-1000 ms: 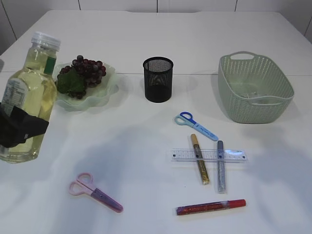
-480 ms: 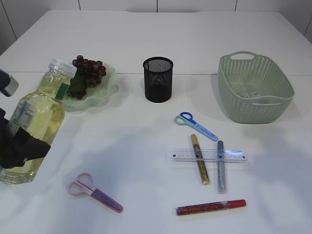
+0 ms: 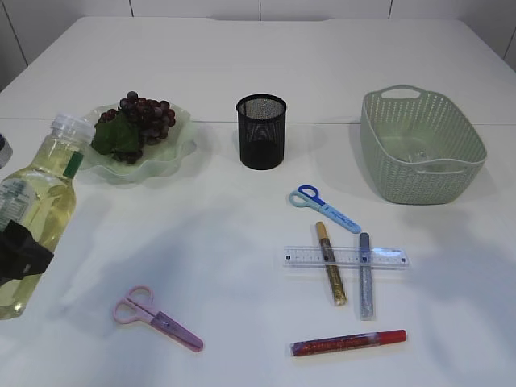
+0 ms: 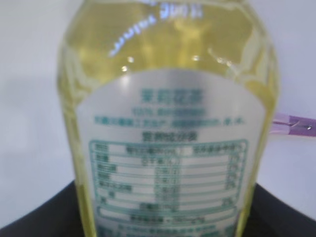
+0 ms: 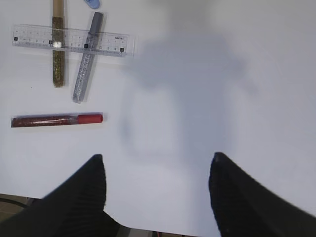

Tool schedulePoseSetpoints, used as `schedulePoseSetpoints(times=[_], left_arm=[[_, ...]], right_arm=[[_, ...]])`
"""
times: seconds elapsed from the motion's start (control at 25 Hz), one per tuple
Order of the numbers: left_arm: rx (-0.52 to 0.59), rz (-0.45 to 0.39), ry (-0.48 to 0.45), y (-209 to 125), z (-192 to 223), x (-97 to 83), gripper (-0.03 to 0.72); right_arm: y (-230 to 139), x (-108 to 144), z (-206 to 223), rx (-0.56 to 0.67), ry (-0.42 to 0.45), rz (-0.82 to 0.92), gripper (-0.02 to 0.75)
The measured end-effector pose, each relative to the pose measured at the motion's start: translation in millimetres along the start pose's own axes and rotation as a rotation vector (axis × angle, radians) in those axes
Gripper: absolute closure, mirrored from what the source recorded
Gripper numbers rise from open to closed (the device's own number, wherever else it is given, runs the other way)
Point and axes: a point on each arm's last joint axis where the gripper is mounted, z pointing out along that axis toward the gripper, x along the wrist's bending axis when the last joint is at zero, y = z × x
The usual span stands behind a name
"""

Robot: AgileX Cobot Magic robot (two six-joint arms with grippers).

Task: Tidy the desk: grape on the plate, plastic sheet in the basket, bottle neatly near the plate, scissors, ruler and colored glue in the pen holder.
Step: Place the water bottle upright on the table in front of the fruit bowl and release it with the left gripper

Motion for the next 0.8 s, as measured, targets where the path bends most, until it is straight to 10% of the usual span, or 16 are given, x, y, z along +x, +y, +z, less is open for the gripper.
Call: schedulePoseSetpoints(times=[0.28, 0.8], left_arm=[[0.035, -0.044, 0.107, -3, -1, 9.7, 0.232], [-0.462, -0.030, 0.084, 41, -7, 8.2, 0.232]], right_arm=[[0, 0, 0, -0.004, 0.000, 0.000, 0.226], [1, 0, 0, -0.008, 0.000, 0.000, 0.226]])
